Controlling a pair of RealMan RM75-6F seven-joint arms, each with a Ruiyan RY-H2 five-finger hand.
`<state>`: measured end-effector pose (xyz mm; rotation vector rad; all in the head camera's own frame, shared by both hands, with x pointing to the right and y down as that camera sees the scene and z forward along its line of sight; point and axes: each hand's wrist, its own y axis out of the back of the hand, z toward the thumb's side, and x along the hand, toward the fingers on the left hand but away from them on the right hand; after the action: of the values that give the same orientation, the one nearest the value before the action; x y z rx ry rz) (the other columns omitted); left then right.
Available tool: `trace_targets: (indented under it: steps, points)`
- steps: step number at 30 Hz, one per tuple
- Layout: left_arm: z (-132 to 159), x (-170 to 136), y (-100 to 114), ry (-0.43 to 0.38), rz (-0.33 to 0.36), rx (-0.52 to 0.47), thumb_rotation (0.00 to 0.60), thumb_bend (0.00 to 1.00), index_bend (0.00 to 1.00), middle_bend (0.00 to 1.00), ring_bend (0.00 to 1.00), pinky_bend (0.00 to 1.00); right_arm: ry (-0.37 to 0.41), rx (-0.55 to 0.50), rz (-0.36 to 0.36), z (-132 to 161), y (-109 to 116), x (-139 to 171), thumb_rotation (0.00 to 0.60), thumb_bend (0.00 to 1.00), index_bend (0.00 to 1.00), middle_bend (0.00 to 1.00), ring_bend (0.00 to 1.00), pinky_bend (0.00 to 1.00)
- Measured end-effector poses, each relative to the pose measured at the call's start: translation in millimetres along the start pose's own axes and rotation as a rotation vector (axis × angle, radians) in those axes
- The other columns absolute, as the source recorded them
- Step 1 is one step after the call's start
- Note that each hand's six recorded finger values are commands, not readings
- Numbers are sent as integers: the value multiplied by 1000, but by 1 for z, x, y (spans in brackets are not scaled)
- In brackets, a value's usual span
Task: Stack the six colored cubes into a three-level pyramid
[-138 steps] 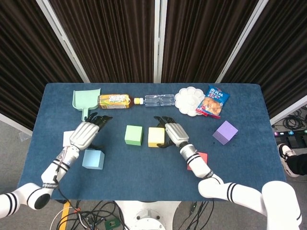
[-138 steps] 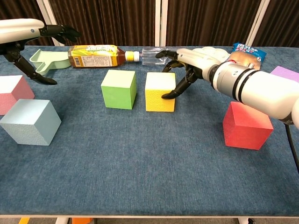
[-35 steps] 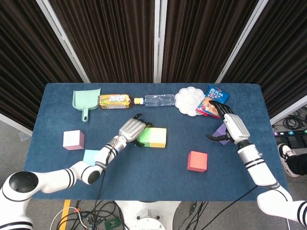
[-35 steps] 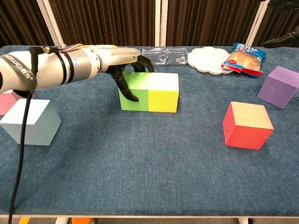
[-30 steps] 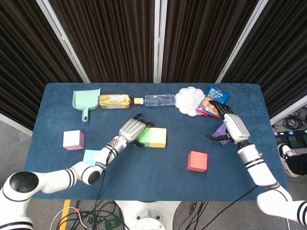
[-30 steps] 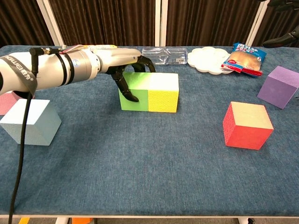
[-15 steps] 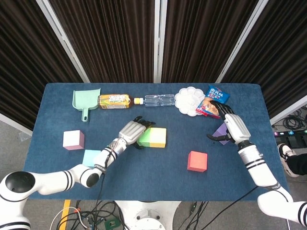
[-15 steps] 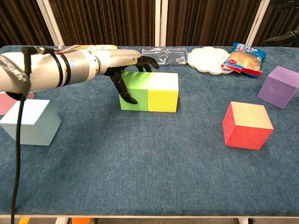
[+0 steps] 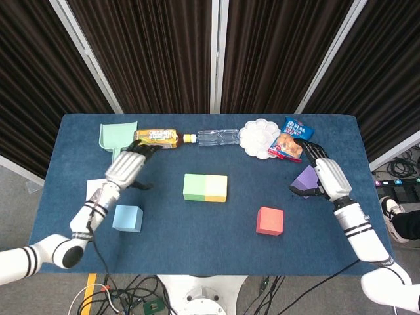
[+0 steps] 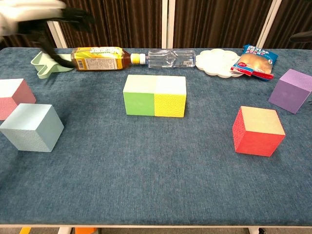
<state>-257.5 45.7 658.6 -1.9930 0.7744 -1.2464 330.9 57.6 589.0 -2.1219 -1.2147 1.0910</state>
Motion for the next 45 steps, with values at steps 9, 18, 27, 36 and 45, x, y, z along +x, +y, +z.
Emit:
trace_targets:
  steps: [9,18,27,36,45]
  points:
    - [-78,-61,-21,195,-55,-26,600,139,135,148,130,55,6,31,-17,-1,11,14,600,101,0,52,0,0]
    - [-109,-83,-31,258,-78,-2,600,140,135,146,130,54,6,30,-27,-1,11,20,600,101,0,52,0,0]
    - [-112,-84,-43,250,-116,55,600,140,135,138,130,53,-3,24,-30,-3,12,23,600,101,0,52,0,0]
    - [-125,-83,-54,261,-123,100,600,140,164,157,130,52,-9,17,-23,-5,8,22,600,101,0,52,0,0]
    - [-130,-74,-56,256,-95,45,600,149,275,396,199,54,-13,19,-30,-6,8,23,600,101,0,52,0,0]
